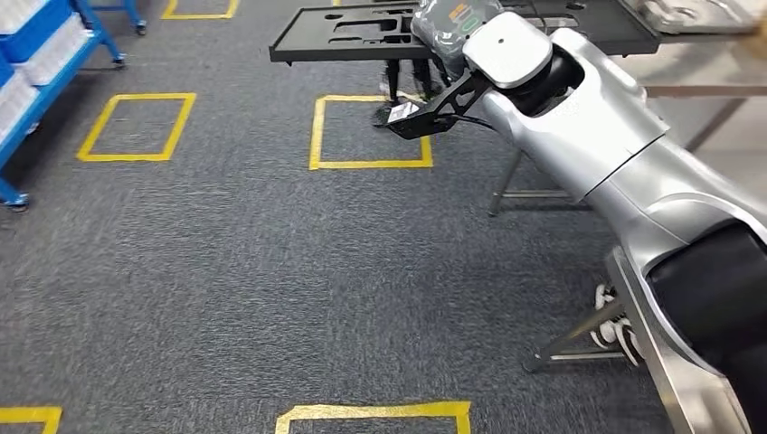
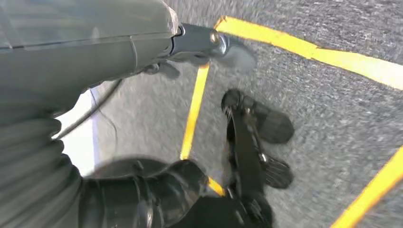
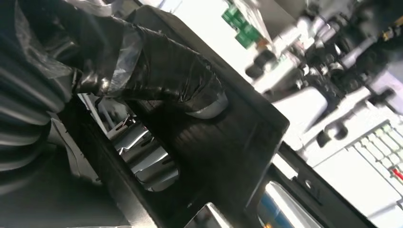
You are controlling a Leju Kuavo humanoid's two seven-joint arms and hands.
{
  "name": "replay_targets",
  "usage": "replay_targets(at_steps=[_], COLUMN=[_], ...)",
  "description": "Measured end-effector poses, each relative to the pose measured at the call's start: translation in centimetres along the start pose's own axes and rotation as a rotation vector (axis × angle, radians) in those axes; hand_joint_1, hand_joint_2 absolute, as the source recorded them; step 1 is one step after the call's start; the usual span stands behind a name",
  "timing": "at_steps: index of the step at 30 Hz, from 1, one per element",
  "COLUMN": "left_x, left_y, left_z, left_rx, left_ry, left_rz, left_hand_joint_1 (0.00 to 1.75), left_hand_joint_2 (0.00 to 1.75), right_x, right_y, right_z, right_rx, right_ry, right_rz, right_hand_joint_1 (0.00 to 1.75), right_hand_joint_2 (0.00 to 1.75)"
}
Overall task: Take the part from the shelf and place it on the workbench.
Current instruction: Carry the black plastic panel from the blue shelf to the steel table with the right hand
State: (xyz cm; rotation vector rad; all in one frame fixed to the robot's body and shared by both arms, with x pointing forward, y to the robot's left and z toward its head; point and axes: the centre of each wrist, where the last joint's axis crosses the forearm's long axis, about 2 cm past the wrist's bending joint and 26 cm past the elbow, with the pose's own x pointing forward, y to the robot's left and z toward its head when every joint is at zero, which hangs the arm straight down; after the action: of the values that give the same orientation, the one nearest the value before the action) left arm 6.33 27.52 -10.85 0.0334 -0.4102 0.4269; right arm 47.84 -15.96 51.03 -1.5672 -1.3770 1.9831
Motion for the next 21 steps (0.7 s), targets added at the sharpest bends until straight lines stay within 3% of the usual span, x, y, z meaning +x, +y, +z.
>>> replay_targets(at_steps=[9, 21], left_x=[0.3, 0.2], left_y=[0.5, 0.9], left_z=[-0.1, -0.1], left_rx=[0.008, 0.017], left_ry=[-0.002, 0.005], left_rz=[-0.003, -0.006], left_hand_joint_1=[0.0, 0.0], left_hand_joint_2=[1.75, 1.75], right_x=[1.1, 0.7], right_y=[0.1, 1.5], right_z=[-0.3, -0.2], right_rx=[-0.001, 0.027], right_ry=[-0.009, 0.001], right_rz=[-0.013, -0.012], right_hand_joint_1=[1.75, 1.75], right_hand_joint_2=[1.75, 1.75])
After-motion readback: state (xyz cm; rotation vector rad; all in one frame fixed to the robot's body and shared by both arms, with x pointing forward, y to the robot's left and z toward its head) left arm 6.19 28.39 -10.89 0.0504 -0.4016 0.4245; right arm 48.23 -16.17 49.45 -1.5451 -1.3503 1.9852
